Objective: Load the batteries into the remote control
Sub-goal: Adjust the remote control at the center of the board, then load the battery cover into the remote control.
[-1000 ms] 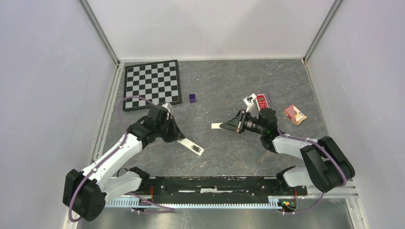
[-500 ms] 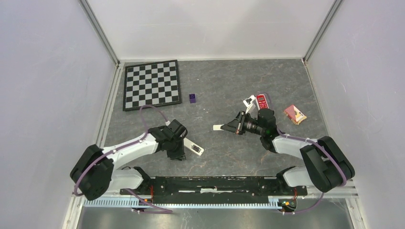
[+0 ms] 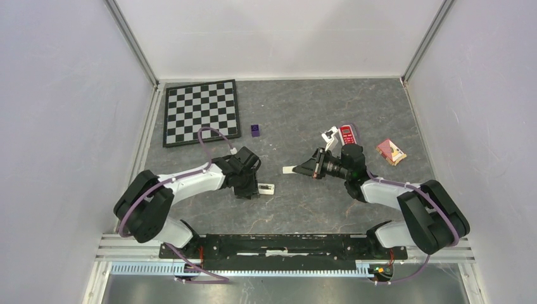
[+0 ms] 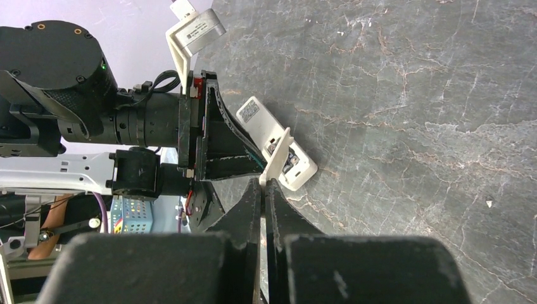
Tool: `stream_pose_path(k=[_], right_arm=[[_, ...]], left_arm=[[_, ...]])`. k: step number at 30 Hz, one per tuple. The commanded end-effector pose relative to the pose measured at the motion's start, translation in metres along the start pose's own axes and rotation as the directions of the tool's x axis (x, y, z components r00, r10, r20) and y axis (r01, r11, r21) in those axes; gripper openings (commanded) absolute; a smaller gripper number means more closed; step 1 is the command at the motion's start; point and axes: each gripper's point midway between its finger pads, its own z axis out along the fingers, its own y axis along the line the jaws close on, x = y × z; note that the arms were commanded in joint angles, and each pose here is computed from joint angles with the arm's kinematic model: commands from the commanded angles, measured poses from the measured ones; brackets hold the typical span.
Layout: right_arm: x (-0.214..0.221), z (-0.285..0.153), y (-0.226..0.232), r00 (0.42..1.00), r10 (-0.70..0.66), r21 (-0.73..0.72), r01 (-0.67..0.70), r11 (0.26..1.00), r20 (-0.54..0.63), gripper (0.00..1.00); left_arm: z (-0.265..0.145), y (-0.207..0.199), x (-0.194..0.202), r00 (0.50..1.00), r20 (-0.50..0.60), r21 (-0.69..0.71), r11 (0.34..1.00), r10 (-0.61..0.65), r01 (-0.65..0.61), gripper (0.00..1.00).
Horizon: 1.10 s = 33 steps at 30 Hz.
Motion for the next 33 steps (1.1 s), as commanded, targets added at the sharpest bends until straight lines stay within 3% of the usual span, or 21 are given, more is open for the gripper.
stream_pose_path(k=[1, 8, 15, 20, 24, 29, 33], right_arm=[[-0.013, 0.006, 0.011, 0.998, -0.056, -0.041, 0.056, 0.998, 0.014, 0.00], [0.001, 0.010, 0.006, 0.999, -0.024, -0.034, 0.023, 0.999, -0.032, 0.00], [0.014, 0.022, 0.016, 0.997, -0.004, -0.049, 0.001, 0.999, -0.076, 0.00], [0.014, 0.034, 0.026, 0.997, 0.045, -0.037, -0.047, 0.998, -0.058, 0.00], [0.012, 0.045, 0.033, 0.997, 0.069, -0.024, -0.069, 0.997, -0.034, 0.00], [0.022, 0.050, 0.019, 0.986, 0.162, 0.034, -0.161, 0.986, -0.032, 0.00], [0.025, 0.055, 0.016, 0.981, 0.193, 0.058, -0.191, 0.980, -0.020, 0.00]], left_arm=[[0.006, -0.012, -0.028, 0.995, 0.096, -0.003, 1.000, 0.019, -0.019, 0.45], [0.019, -0.016, -0.038, 0.992, 0.125, -0.006, 1.000, 0.007, -0.007, 0.42], [-0.001, -0.010, -0.016, 0.995, 0.101, 0.060, 0.998, 0.015, -0.021, 0.46], [-0.013, -0.003, -0.014, 0.988, 0.150, 0.115, 0.993, -0.044, 0.027, 0.61], [-0.026, -0.007, -0.026, 0.974, 0.177, 0.214, 0.972, -0.138, 0.098, 0.83], [-0.044, -0.002, -0.047, 0.953, 0.189, 0.315, 0.934, -0.235, 0.168, 0.93], [-0.042, 0.012, -0.055, 0.954, 0.157, 0.319, 0.927, -0.257, 0.197, 0.93]])
